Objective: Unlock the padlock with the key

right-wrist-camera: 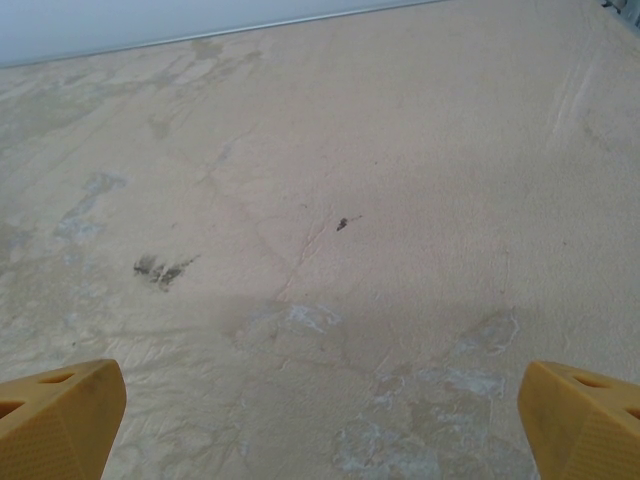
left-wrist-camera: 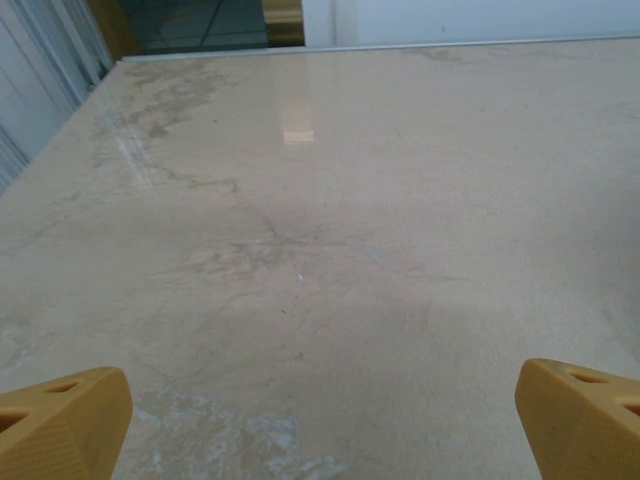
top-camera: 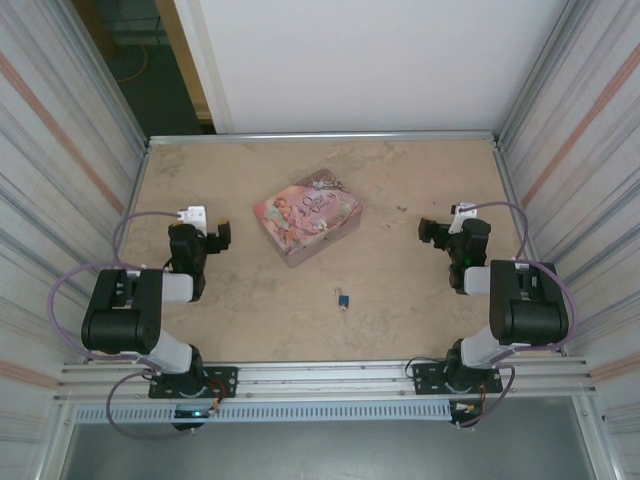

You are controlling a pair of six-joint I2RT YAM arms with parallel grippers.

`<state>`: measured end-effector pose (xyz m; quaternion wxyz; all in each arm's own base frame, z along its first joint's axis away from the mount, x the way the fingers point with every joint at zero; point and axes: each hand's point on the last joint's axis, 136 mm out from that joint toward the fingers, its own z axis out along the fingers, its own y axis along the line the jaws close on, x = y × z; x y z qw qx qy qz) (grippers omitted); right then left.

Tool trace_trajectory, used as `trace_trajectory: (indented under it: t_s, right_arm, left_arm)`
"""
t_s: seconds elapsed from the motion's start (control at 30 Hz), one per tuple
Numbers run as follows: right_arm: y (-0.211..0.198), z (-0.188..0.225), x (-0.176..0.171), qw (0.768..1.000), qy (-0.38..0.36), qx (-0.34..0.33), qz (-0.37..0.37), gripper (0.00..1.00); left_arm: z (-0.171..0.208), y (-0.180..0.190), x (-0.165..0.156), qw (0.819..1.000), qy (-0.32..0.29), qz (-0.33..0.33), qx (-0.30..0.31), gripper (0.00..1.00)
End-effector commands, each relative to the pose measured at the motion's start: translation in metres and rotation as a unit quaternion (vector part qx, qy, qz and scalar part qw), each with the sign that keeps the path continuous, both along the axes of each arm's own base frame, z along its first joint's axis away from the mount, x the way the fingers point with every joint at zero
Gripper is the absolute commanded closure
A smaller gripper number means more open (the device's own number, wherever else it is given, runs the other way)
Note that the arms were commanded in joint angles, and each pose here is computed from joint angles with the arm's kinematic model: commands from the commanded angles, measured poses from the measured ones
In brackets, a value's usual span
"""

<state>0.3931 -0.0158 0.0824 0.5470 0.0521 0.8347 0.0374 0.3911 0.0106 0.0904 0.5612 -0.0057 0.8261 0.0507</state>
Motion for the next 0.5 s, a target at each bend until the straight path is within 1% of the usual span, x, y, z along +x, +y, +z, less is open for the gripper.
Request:
trace_trajectory:
  t_s: [0.0, 0.47]
  right_arm:
    - [-0.0008, -0.0014, 0.0013, 1.0, 0.004, -0.011, -0.006, 0.01]
    - [-0.0005, -0.0017, 0.0012, 1.0, 0.004, -0.013, -0.006, 0.01]
  left_arm:
    - [0.0028, -0.0048, 0.0018, 1.0, -0.001, -0.01, -0.012, 0.01]
    - [0.0022, -0.0076, 0.0026, 1.0, 0.002, -0.012, -0.003, 0.01]
